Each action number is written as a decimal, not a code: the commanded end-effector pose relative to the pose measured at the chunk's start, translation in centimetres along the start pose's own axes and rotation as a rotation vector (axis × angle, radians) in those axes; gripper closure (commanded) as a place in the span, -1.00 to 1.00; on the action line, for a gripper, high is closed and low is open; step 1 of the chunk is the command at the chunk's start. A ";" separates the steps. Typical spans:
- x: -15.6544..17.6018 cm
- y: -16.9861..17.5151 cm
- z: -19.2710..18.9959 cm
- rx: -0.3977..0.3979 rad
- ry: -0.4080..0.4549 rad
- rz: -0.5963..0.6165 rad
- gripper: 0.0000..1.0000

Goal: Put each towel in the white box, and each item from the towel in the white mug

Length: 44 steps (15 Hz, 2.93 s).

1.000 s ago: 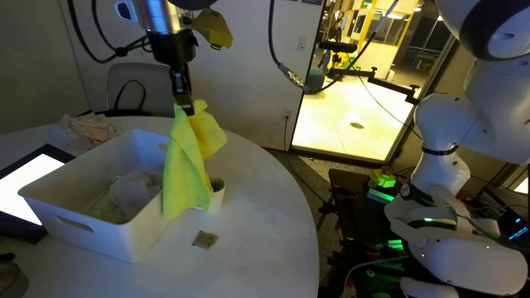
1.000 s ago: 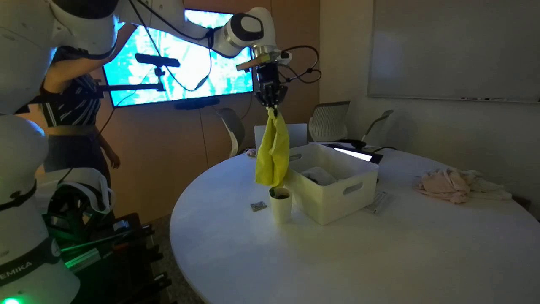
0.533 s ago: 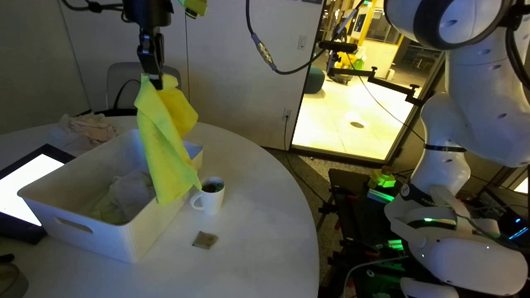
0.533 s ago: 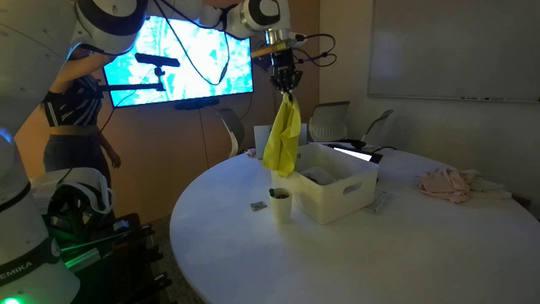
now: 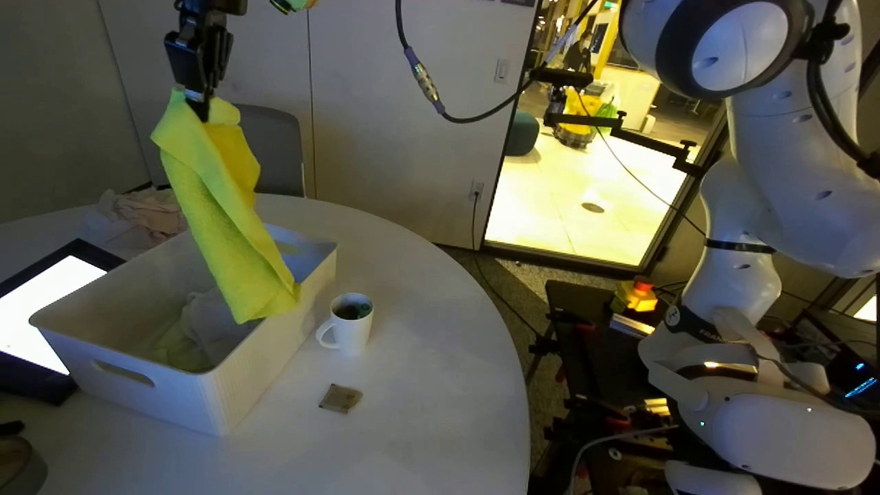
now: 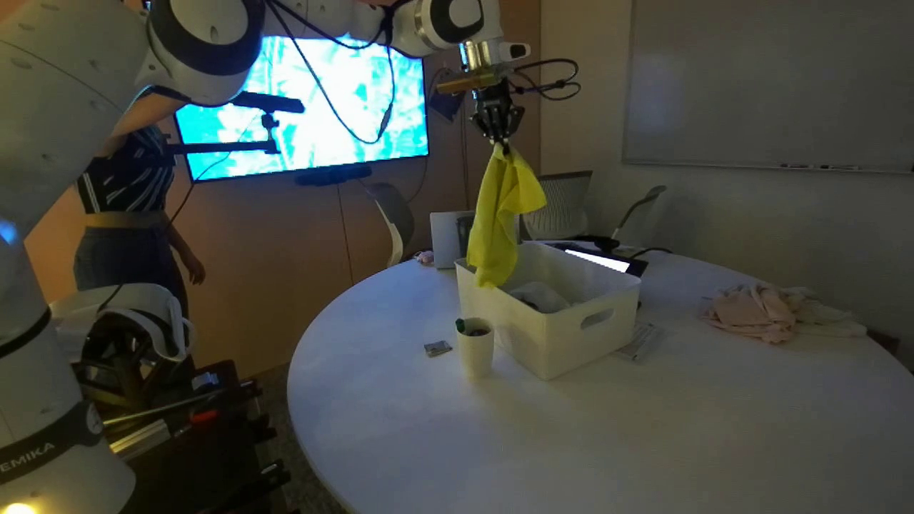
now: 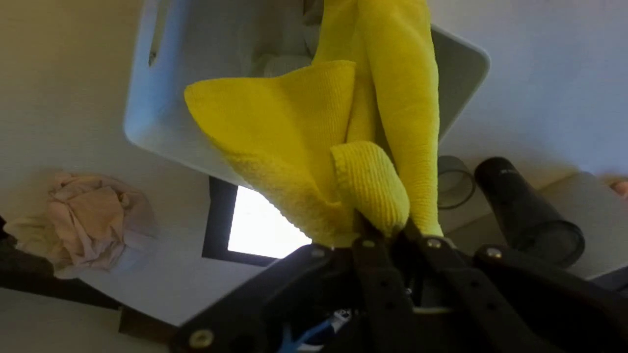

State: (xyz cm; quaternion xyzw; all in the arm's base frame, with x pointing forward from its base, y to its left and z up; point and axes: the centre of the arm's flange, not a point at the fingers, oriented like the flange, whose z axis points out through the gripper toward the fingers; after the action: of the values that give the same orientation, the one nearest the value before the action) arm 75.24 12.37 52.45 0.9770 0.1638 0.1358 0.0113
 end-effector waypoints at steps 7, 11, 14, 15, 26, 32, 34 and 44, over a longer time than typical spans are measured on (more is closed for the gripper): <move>2.4 2.3 0.8 -0.003 0.024 0.033 -0.03; -0.9 3.6 2.3 0.027 -0.098 0.021 -0.61; -5.2 4.7 3.2 0.026 -0.241 0.020 -1.00; -7.0 5.3 3.4 0.022 -0.280 0.025 -1.00; -22.7 13.4 4.4 0.005 -0.521 0.050 -1.00; -31.8 16.0 5.0 0.035 -0.579 0.064 -1.00; -34.6 16.1 6.1 0.050 -0.592 0.056 -1.00; -38.9 2.8 18.1 0.065 -0.551 0.049 -1.00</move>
State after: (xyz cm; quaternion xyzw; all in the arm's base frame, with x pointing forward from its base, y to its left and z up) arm 47.31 -7.33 27.89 0.9781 0.1327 -0.1590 0.0184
